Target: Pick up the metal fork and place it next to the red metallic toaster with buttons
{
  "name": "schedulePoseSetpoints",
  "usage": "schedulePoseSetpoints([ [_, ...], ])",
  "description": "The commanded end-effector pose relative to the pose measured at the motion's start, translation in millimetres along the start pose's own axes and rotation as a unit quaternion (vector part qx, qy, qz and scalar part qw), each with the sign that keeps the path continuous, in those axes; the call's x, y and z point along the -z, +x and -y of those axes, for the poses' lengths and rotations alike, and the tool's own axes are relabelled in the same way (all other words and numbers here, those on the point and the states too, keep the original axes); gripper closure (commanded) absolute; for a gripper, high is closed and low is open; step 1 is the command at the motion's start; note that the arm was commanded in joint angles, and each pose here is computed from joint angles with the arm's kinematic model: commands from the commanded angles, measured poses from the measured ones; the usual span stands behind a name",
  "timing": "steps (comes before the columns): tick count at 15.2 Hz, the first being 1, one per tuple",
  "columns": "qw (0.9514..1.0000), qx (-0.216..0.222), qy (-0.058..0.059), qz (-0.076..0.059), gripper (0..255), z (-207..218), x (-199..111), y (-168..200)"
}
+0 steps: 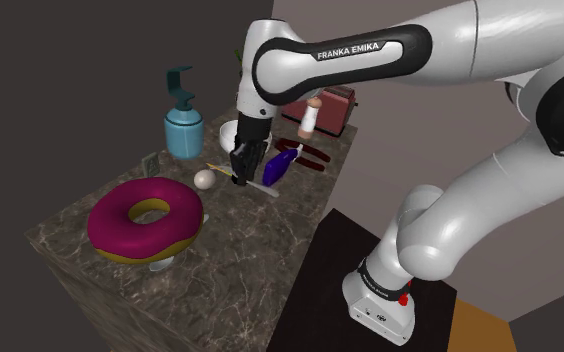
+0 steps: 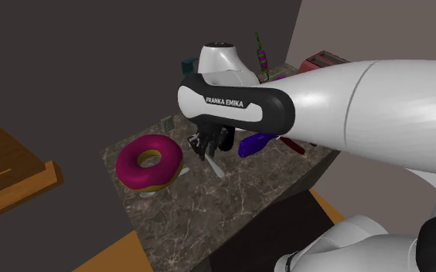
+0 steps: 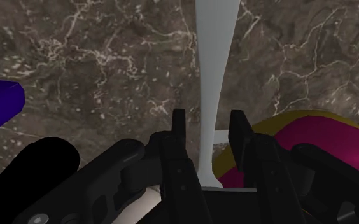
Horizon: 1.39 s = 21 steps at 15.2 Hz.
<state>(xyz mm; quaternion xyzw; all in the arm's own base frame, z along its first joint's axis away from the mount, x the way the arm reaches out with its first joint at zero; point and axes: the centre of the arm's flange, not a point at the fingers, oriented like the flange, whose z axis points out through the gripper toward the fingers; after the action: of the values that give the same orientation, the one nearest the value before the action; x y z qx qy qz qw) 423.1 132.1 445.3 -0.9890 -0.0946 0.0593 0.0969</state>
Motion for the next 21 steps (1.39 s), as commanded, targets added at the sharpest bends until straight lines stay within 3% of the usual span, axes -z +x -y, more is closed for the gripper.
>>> schedulePoseSetpoints([
  [1, 1.0000, 0.000, 0.000, 0.000, 255, 2, 10, -2],
  [21, 1.0000, 0.000, 0.000, 0.000, 255, 23, 113, -12],
])
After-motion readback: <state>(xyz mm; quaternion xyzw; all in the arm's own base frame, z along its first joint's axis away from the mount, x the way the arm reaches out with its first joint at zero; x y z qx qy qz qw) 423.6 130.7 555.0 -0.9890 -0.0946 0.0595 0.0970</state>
